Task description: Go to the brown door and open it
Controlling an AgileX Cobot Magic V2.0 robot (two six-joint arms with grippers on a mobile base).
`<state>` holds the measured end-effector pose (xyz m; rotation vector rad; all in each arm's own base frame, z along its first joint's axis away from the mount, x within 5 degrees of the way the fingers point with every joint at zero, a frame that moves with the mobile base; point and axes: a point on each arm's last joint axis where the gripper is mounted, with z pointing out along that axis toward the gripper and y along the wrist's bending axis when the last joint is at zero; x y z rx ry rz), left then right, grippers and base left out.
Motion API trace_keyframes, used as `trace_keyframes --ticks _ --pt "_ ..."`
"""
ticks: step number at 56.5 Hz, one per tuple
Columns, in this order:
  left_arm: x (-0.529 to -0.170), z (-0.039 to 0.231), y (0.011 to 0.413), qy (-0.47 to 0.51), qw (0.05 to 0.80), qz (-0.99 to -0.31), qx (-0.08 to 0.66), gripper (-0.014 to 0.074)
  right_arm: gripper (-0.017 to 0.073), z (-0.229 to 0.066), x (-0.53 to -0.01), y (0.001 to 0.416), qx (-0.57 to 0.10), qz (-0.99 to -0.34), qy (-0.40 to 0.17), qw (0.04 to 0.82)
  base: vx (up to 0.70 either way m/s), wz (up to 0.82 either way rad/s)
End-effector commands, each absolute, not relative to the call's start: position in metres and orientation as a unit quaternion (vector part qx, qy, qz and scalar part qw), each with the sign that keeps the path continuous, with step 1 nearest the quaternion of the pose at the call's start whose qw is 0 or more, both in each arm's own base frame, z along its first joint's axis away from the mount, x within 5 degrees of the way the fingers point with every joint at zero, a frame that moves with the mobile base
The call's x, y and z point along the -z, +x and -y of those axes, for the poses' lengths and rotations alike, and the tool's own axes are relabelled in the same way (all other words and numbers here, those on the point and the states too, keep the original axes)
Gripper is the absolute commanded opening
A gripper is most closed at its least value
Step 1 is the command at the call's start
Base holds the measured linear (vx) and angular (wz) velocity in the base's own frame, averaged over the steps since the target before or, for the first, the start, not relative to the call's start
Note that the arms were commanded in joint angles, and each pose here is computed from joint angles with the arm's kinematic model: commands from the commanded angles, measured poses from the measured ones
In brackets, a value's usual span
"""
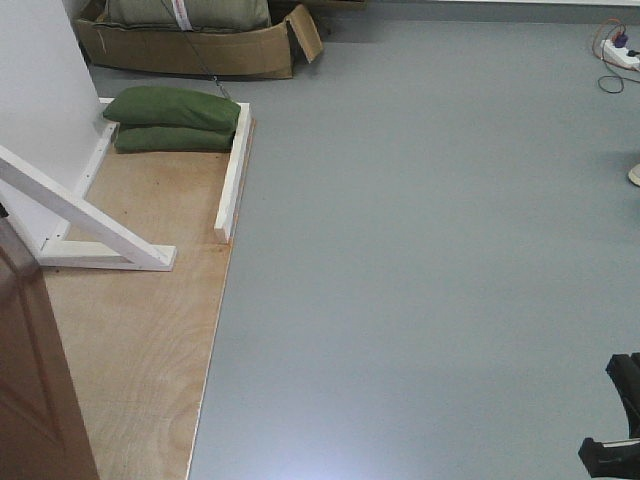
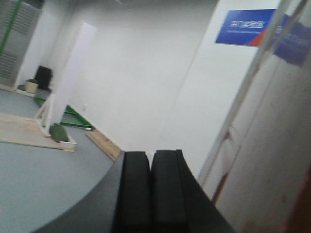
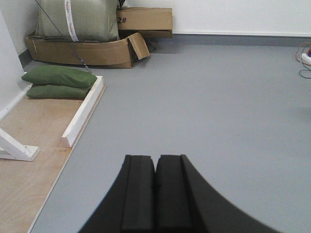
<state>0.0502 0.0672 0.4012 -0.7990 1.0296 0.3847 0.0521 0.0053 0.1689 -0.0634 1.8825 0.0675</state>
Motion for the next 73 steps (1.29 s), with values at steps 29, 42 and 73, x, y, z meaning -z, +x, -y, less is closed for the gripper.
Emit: trace_keyframes --ticks 29,42,73 --pt "-0.409 -0.013 0.088 -0.097 0.806 -0.583 0.013 -0.0003 0.0 -0.005 -0.175 0.054 -0.024 -0.784 -0.028 0.62 0.0 0.0" --pt "-0.407 -0.008 0.094 -0.089 0.798 -0.594 0.043 -0.0003 0.0 -0.005 -0.175 0.054 -0.024 -0.782 -0.028 0.622 0.0 0.0" --pt "-0.426 0.019 0.141 0.003 0.756 -0.637 0.152 -0.0003 0.0 -0.005 -0.175 0.054 -0.024 -0.782 -0.028 0.622 0.0 0.0"
